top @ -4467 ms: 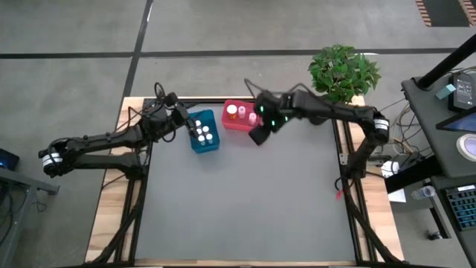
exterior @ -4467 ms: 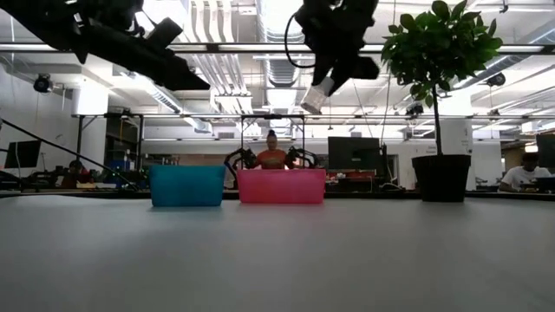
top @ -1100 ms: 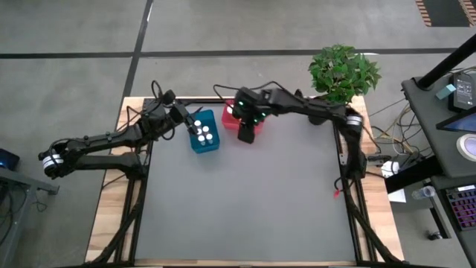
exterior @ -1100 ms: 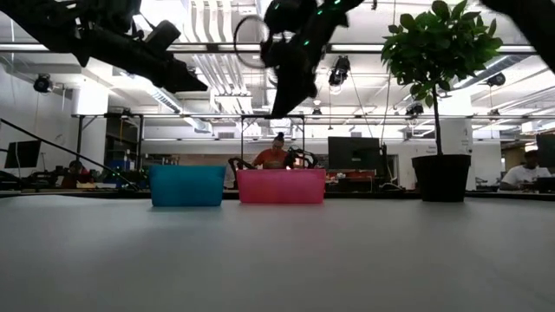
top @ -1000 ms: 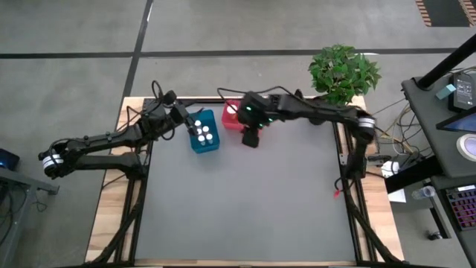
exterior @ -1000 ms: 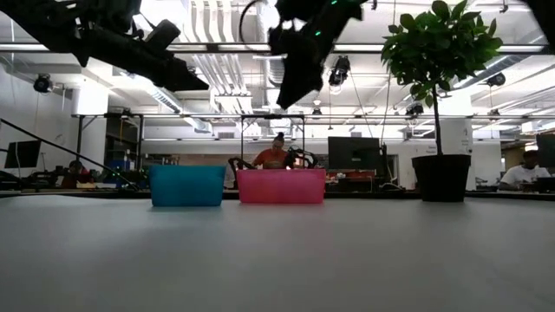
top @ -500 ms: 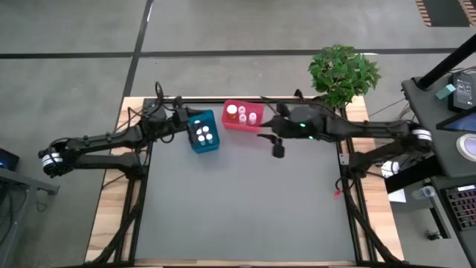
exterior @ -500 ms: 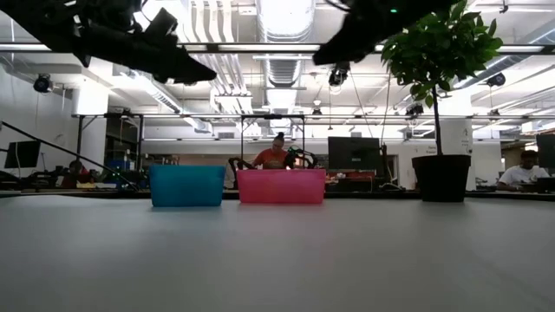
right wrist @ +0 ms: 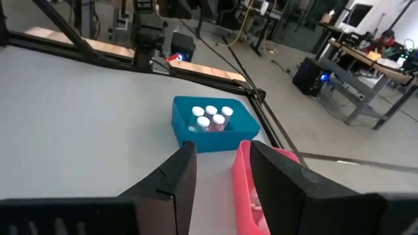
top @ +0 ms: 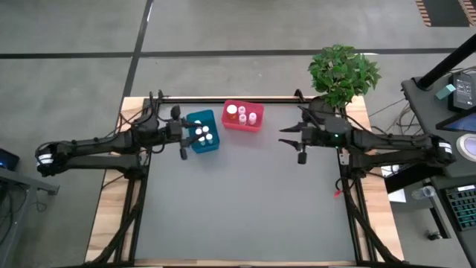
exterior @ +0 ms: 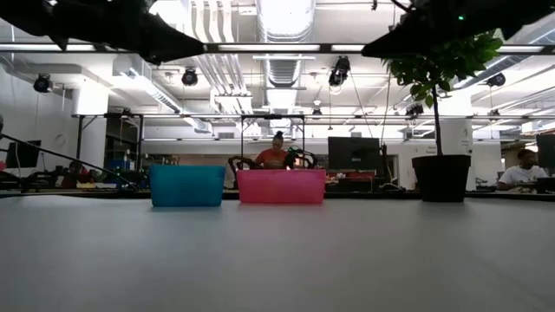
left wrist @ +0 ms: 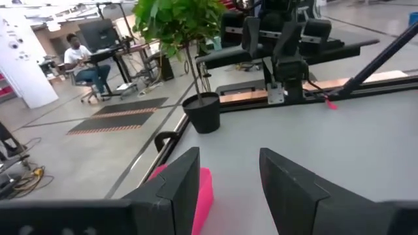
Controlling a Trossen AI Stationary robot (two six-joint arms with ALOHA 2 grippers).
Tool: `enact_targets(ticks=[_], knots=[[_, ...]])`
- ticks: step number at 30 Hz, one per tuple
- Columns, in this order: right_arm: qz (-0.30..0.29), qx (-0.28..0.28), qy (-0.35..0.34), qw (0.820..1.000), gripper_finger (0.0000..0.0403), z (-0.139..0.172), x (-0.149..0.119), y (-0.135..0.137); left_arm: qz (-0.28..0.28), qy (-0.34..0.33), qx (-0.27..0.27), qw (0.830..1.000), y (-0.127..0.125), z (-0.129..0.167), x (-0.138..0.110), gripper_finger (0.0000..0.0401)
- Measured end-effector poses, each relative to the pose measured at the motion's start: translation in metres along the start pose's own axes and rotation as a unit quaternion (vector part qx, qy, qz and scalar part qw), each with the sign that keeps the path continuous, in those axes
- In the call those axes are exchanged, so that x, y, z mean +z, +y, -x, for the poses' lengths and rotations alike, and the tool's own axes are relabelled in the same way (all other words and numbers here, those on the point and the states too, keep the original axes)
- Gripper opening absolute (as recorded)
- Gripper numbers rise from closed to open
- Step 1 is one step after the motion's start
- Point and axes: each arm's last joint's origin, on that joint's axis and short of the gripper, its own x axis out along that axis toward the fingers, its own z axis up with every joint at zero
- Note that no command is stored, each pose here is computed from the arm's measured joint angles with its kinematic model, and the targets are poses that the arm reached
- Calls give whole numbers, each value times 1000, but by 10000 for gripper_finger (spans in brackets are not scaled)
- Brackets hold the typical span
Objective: Pick and place medicine bottles into bin by pill shape (circle, oval)
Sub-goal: Return to Home Position
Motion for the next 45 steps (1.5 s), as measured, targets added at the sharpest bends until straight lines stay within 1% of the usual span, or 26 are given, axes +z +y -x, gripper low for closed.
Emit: enact_targets(ticks=[4, 8, 13, 16, 21, 24, 27, 31, 35, 38, 42, 44, 45], knots=[[-1, 0, -13, 1000, 132, 15, -9, 4, 0, 7, -2, 1000, 0, 12, 1, 141], [5, -4, -27, 1000, 132, 27, -17, 7, 2, -1, 0, 1000, -1, 20, -1, 141], [8, 1, -53, 999, 132, 41, -23, 10, 2, -13, 3, 1000, -5, 29, -13, 141], [9, 7, -70, 997, 132, 49, -25, 11, 3, -34, 9, 999, -6, 32, -20, 141], [20, 35, -143, 989, 132, 73, -24, 15, 2, -66, 18, 998, -9, 38, -31, 141], [25, 40, -173, 984, 132, 84, -29, 18, 3, -78, 21, 997, -11, 41, -38, 141], [24, 41, -185, 982, 132, 89, -37, 21, 14, -88, 22, 996, -12, 45, -42, 141], [27, 65, -202, 977, 132, 93, -49, 26, 27, -97, 23, 995, -14, 50, -49, 141], [25, 98, -217, 971, 123, 94, -63, 33, 27, -100, 21, 994, -17, 53, -58, 141], [30, 124, -205, 970, 111, 89, -79, 39, 27, -96, 20, 995, -20, 55, -68, 141], [29, 126, -210, 969, 94, 88, -89, 43, 37, -102, 13, 994, -24, 56, -82, 141], [30, 125, -214, 968, 85, 87, -92, 44, 35, -122, -1, 992, -26, 58, -86, 139], [30, 126, -214, 968, 81, 87, -94, 44, 33, -134, -9, 990, -26, 59, -84, 137]])
